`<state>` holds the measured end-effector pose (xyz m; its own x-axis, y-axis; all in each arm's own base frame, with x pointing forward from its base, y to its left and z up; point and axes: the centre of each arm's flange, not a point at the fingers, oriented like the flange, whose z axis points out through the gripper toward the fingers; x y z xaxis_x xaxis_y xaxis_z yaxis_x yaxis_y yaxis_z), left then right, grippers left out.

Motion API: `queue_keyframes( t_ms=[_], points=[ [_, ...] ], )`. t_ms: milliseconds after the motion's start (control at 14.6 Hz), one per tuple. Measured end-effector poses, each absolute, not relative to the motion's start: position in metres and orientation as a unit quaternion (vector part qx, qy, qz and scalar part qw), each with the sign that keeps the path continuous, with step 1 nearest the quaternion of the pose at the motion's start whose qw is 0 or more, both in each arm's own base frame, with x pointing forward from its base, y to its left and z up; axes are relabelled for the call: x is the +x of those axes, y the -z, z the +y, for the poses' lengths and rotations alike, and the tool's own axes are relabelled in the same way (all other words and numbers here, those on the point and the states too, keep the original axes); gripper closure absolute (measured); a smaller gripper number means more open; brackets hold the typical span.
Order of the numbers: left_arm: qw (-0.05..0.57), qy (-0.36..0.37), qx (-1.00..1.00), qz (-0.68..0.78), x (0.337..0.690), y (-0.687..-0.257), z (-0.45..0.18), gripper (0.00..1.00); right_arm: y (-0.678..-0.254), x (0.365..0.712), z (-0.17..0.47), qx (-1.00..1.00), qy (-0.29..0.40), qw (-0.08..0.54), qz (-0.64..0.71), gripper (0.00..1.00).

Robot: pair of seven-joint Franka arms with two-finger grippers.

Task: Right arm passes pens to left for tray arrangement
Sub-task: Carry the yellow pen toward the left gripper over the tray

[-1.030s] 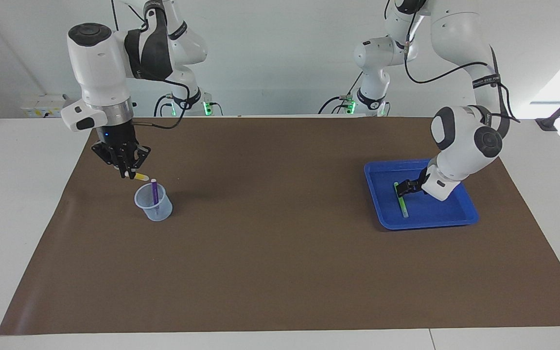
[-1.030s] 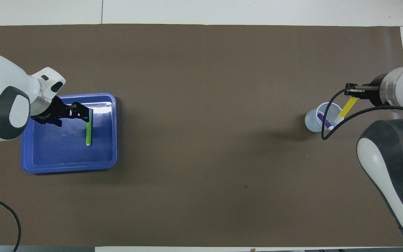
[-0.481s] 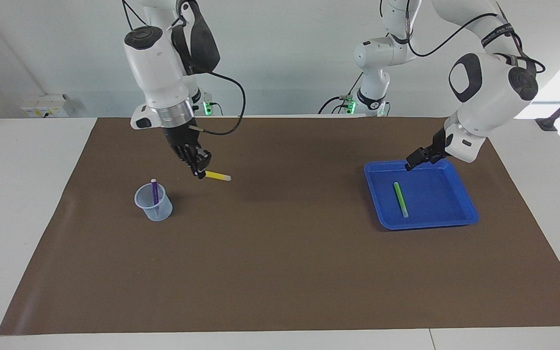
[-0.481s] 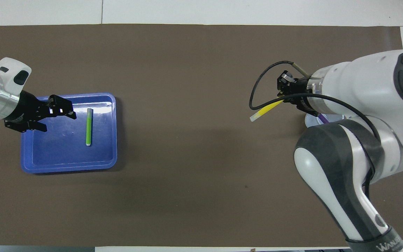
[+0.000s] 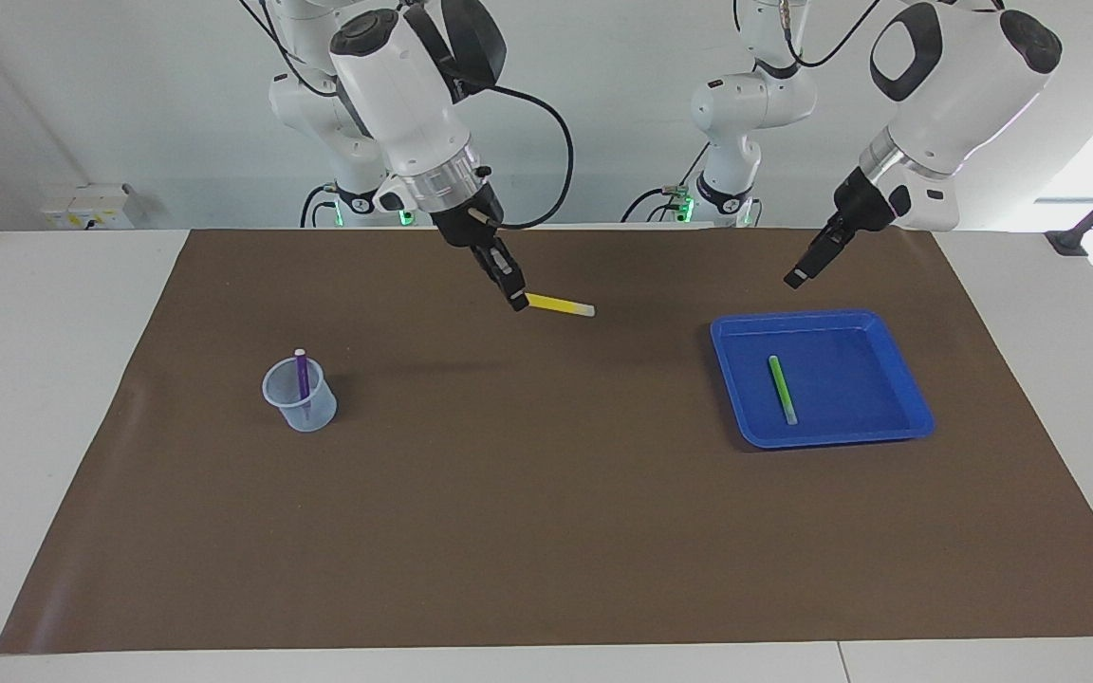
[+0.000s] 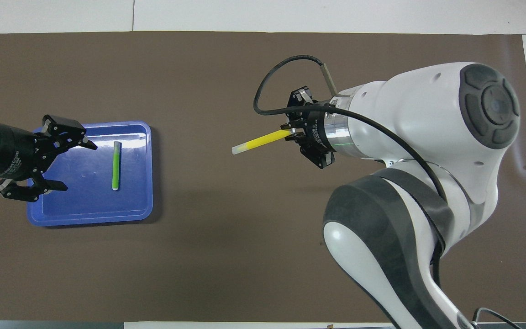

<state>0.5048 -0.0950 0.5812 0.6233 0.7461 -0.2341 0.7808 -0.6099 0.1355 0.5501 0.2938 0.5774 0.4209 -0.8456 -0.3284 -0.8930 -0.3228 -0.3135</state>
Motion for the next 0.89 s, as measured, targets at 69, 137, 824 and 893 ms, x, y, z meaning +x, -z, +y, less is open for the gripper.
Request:
queue_keyframes(
  t_ms=[69, 137, 824, 893],
  points=[
    [0.119, 0.082, 0.872, 0.467, 0.500, -0.589, -0.104, 0.00, -0.582, 0.548, 0.303, -0.799, -0.070, 0.240, 0.547, 0.83],
    [0.125, 0.087, 0.850, 0.503, 0.496, -0.597, -0.110, 0.00, -0.585, 0.547, 0.312, -0.786, -0.085, 0.250, 0.558, 0.83],
    [0.159, 0.059, 0.668, 0.724, 0.455, -0.656, -0.192, 0.00, -0.598, 0.505, 0.390, -0.758, -0.149, 0.272, 0.573, 0.83],
    [0.158, 0.049, 0.664, 0.729, 0.453, -0.656, -0.201, 0.00, -0.598, 0.502, 0.394, -0.760, -0.150, 0.272, 0.570, 0.83]
  ],
)
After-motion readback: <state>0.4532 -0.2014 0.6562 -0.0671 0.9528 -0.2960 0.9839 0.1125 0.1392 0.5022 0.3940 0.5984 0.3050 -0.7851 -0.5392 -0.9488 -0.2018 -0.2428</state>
